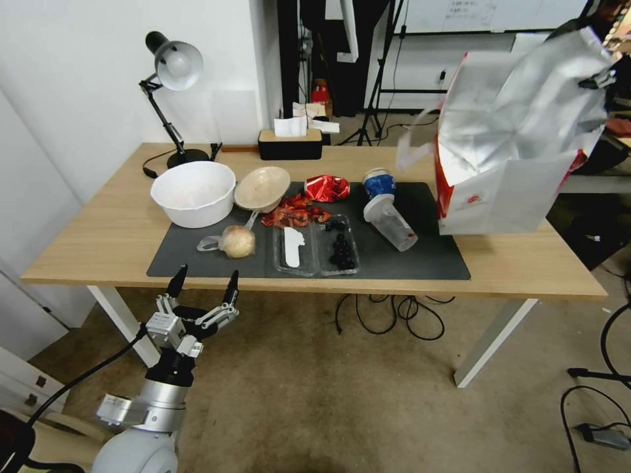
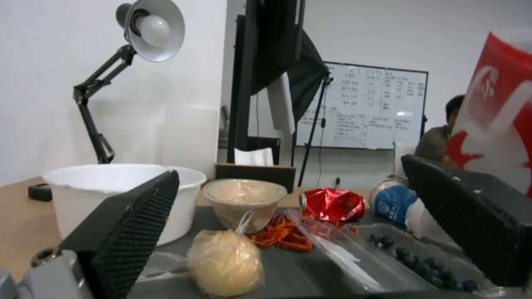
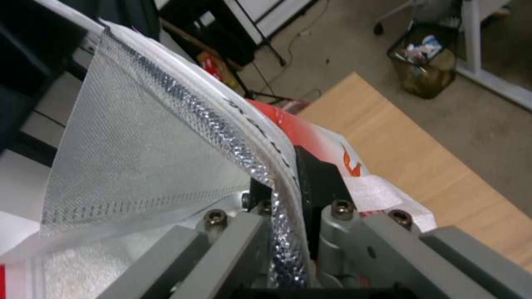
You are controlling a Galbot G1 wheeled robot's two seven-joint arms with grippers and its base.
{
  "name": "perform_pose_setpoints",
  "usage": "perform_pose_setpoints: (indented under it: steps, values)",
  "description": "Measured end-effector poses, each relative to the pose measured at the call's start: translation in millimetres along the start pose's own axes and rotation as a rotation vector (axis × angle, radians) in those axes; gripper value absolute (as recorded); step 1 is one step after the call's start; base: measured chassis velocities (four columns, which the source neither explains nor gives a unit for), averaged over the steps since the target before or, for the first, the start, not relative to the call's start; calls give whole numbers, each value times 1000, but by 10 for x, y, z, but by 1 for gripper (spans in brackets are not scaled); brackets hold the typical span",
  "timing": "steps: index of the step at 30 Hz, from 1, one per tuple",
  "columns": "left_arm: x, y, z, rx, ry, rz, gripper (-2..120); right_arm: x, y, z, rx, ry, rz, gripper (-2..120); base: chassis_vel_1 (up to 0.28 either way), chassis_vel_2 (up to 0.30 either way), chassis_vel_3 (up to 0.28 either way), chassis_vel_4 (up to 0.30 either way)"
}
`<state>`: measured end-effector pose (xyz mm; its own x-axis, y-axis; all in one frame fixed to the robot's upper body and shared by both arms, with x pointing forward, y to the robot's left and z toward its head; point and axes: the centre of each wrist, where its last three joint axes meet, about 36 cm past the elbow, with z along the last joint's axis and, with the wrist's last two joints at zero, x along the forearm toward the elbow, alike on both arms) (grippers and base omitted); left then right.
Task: Pick up the food delivery bag from the floor and place it on the table.
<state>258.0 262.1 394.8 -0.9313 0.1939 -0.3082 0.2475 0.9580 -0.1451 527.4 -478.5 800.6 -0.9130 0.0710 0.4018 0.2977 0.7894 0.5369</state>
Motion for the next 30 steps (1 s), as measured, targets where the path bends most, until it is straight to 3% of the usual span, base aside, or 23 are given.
perform_pose_setpoints:
  steps: [13,30]
  values:
    - [30,4,-34,-8,-3,-2,100,-295,-125,241,28,76,62,0,0,0,0,0]
    - [63,-31,-69,-9,3,4,100,-461,-296,204,69,108,99,0,0,0,0,0]
